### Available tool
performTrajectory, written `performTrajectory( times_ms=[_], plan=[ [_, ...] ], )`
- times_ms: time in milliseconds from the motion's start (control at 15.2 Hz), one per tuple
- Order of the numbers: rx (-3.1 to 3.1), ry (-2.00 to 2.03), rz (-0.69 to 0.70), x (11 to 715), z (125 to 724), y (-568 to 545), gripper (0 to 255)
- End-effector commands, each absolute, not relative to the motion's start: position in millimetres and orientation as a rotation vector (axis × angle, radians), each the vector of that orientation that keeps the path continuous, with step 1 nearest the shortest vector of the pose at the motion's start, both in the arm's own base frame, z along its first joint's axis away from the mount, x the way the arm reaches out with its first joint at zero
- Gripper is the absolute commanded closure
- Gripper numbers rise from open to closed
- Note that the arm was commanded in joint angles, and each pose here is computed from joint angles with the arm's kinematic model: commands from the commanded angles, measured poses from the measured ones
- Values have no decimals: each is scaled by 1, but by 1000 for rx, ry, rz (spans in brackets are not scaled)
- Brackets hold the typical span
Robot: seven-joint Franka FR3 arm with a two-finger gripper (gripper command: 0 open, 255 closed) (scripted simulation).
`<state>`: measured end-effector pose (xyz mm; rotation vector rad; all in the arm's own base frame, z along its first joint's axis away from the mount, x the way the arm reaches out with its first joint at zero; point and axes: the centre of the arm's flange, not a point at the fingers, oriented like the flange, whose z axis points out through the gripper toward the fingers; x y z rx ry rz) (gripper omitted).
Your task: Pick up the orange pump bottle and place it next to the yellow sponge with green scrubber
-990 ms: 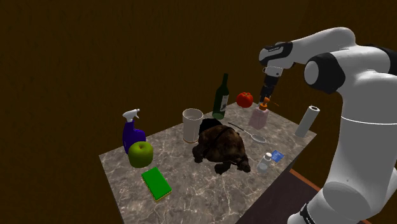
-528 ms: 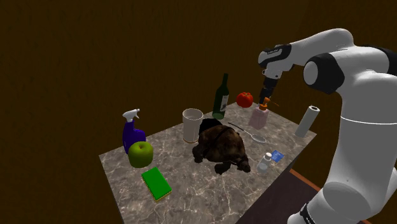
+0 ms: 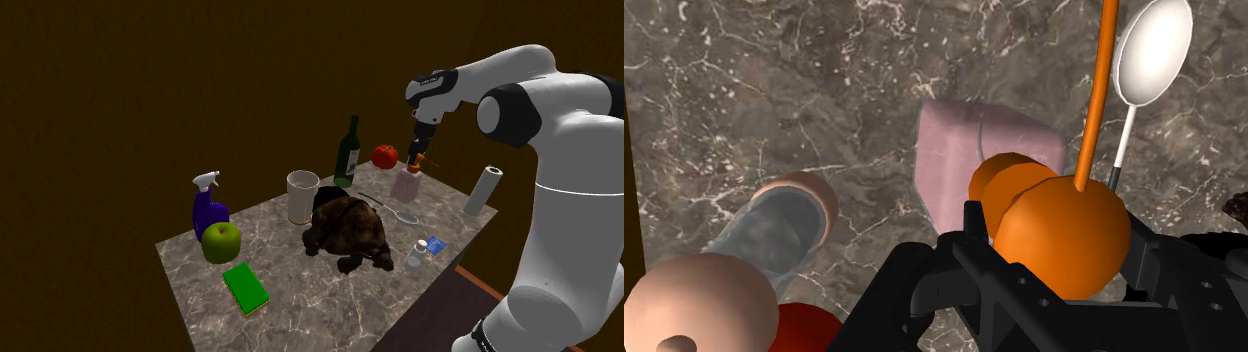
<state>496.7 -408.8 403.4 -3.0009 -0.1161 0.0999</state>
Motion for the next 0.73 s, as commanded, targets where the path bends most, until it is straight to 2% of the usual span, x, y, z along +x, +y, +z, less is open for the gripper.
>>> performTrajectory(
  times_ms=[0,660],
  plan=[
    [-3001,-116,101,497,403,-409,255],
    [-3001,-116,101,496,440,-409,255]
  ],
)
